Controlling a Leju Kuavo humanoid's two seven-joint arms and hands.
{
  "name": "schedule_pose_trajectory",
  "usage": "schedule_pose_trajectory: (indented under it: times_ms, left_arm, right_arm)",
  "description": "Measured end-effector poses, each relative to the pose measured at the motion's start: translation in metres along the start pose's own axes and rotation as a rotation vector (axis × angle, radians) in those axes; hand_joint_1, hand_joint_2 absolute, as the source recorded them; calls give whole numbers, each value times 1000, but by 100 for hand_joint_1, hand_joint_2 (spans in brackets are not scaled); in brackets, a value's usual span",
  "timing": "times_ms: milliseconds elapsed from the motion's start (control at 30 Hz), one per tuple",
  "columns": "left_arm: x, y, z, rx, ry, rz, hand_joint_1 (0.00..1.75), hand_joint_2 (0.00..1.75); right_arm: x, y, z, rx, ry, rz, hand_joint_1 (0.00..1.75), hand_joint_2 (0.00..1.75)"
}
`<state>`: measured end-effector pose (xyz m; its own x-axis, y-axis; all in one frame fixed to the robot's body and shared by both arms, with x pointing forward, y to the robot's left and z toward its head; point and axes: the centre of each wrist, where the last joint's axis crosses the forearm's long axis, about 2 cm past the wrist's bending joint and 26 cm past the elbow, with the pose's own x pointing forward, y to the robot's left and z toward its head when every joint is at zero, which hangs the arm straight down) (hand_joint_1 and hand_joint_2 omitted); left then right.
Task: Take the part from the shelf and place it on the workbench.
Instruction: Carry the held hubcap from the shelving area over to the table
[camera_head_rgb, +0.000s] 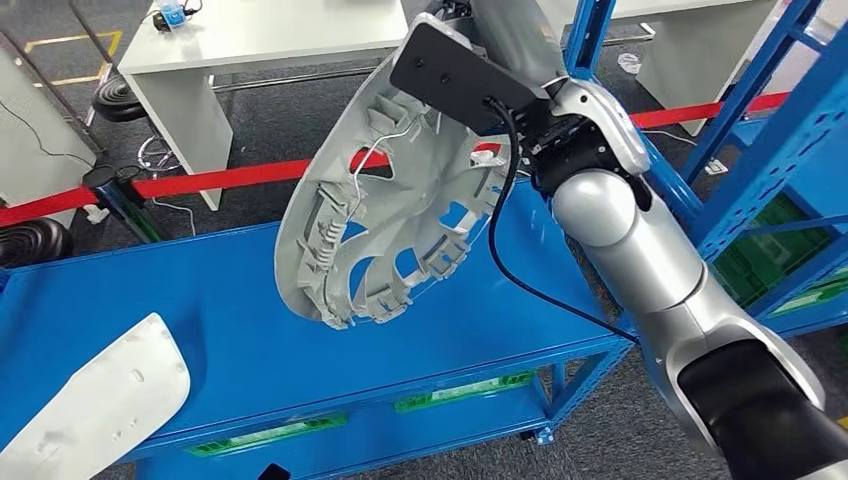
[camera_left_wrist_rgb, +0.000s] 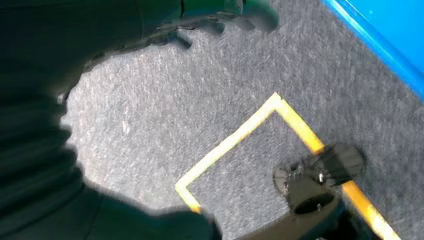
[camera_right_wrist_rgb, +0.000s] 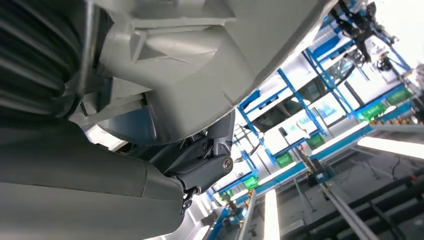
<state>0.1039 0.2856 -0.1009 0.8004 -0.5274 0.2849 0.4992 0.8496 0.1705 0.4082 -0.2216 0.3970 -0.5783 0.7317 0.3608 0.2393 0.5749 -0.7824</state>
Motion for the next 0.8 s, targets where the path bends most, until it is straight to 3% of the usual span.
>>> schedule_pose_trajectory:
  times_ms: [800]
  left_arm:
    - [2, -1, 0, 1, 2, 6, 0, 175]
  right_arm:
    - [4, -1, -3, -8, -20, 31, 175, 175]
